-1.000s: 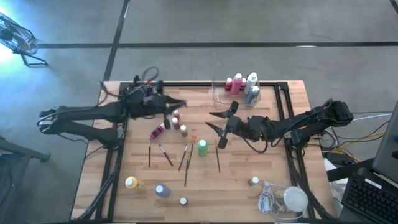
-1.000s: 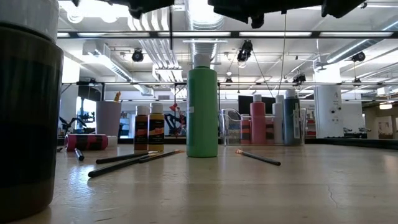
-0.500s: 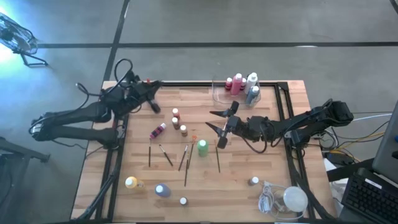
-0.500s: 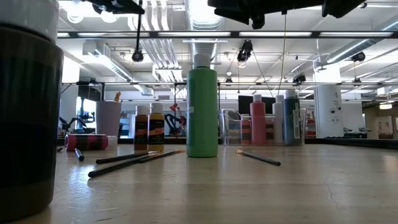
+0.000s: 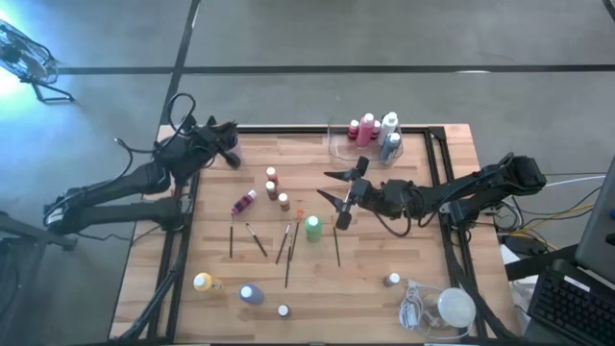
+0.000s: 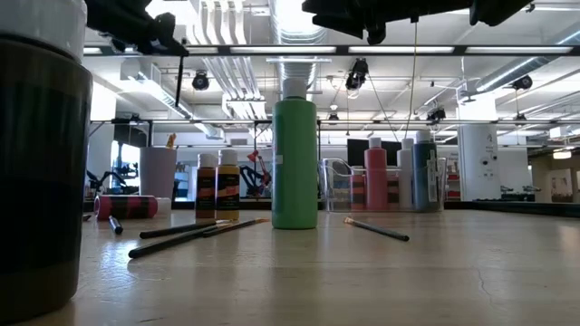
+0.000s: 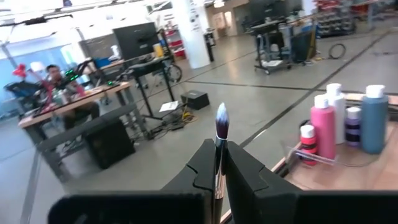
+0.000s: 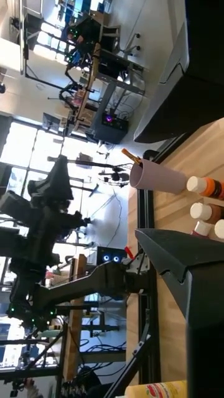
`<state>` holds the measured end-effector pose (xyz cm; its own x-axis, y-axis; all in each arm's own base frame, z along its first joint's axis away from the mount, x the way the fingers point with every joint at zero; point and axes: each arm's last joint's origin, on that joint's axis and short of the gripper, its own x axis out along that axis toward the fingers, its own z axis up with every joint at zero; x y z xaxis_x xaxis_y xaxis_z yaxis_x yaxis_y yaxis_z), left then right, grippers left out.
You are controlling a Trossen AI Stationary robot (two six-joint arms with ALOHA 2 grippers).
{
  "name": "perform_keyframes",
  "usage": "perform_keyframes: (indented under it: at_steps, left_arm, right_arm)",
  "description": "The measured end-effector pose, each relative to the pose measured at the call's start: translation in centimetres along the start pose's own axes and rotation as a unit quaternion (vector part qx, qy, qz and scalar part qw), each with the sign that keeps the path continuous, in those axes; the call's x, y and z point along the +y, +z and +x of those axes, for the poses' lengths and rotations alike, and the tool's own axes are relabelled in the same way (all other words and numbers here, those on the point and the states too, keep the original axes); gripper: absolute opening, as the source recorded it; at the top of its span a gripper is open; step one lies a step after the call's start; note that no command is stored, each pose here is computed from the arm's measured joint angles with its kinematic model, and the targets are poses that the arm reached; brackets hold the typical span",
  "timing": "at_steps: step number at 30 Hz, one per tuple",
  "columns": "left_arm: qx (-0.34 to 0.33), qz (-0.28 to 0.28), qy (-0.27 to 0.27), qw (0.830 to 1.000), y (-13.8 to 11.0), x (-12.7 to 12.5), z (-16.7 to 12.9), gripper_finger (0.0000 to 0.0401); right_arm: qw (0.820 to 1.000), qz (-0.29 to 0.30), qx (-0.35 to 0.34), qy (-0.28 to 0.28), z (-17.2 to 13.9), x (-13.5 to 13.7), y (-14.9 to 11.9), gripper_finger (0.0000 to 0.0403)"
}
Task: Pick & Place Paint Supplies
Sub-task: Put the silver paint brush into the violet cup
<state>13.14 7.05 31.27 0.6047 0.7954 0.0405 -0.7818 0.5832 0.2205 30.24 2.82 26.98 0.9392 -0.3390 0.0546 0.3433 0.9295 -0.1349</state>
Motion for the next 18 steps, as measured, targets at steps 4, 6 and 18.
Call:
perform_keyframes:
  at_steps: [4, 6, 18]
  left_arm:
    - [0.006, -0.008, 0.019, 1.0, -1.4, 0.5, 0.0, 0.0017]
    - [0.009, -0.012, 0.028, 0.999, -2.0, 0.7, 0.1, 0.0017]
    - [0.028, -0.051, 0.028, 0.998, -4.6, 2.4, 0.9, 0.0017]
  right_arm:
    - [1.0, 0.002, 0.0, 0.0, 0.0, 0.0, 0.0, 0.0242]
    - [1.0, 0.002, 0.0, 0.0, 0.0, 0.0, 0.0, 0.0244]
    - [1.0, 0.002, 0.01, -0.005, 0.1, -0.2, -0.3, 0.0225]
